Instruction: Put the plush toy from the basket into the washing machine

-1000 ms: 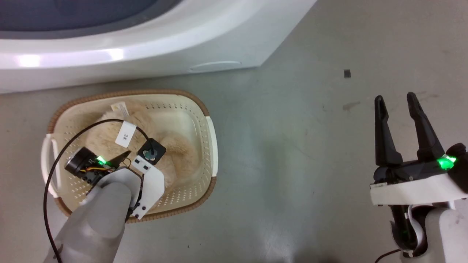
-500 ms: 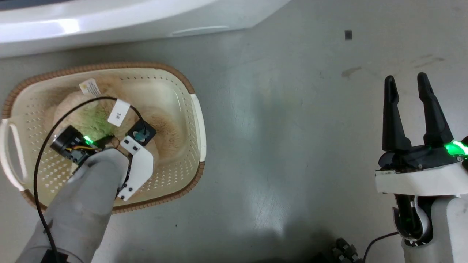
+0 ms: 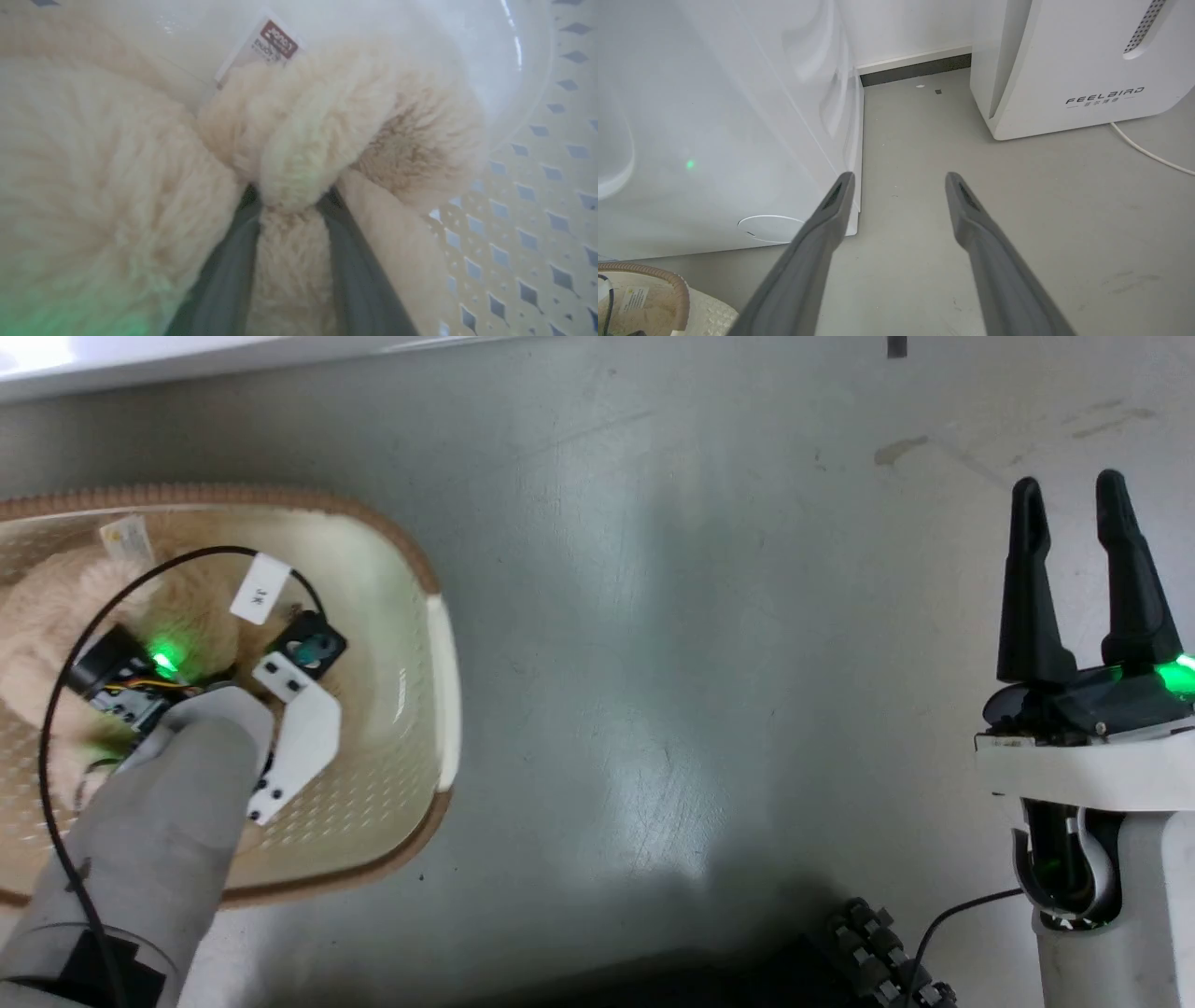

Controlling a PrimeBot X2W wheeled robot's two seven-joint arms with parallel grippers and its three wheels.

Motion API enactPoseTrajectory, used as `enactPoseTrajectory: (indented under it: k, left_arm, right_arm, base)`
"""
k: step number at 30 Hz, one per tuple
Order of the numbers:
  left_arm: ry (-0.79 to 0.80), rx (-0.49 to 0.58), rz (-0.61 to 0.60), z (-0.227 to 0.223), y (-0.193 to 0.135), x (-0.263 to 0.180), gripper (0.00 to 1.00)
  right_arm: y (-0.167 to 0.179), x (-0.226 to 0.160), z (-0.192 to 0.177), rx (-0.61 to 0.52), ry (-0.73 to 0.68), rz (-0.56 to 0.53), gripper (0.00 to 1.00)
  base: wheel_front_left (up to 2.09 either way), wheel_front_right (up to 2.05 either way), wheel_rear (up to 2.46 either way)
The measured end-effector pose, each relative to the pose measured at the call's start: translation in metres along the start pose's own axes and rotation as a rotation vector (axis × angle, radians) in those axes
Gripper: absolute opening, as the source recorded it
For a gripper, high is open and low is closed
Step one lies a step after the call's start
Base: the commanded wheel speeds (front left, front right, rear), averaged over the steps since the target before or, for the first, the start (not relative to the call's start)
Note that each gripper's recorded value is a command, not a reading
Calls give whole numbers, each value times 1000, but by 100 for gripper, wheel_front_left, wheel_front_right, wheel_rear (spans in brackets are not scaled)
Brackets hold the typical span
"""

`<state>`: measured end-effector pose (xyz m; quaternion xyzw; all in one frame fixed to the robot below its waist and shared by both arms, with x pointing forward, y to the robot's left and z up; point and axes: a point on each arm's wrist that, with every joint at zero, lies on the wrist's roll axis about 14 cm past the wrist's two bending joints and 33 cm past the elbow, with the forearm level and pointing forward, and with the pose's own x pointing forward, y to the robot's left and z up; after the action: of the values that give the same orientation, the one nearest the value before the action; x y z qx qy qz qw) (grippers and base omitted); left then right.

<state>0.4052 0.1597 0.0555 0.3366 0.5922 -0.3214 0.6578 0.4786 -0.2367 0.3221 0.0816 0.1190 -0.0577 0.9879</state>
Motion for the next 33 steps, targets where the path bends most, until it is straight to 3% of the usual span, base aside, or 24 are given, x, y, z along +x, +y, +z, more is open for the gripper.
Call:
enactPoseTrajectory:
  k: [16,33]
  left_arm:
    - [-52,-27,15,9,12,-10,0]
    - [-282,-151,54,31,3,-92,0]
  right_arm:
    - [-2,-1,15,8,-38,-8,100]
    - [10,-29,55,42,-94,9,100]
  base:
    - [0,0,0]
    - [0,0,0]
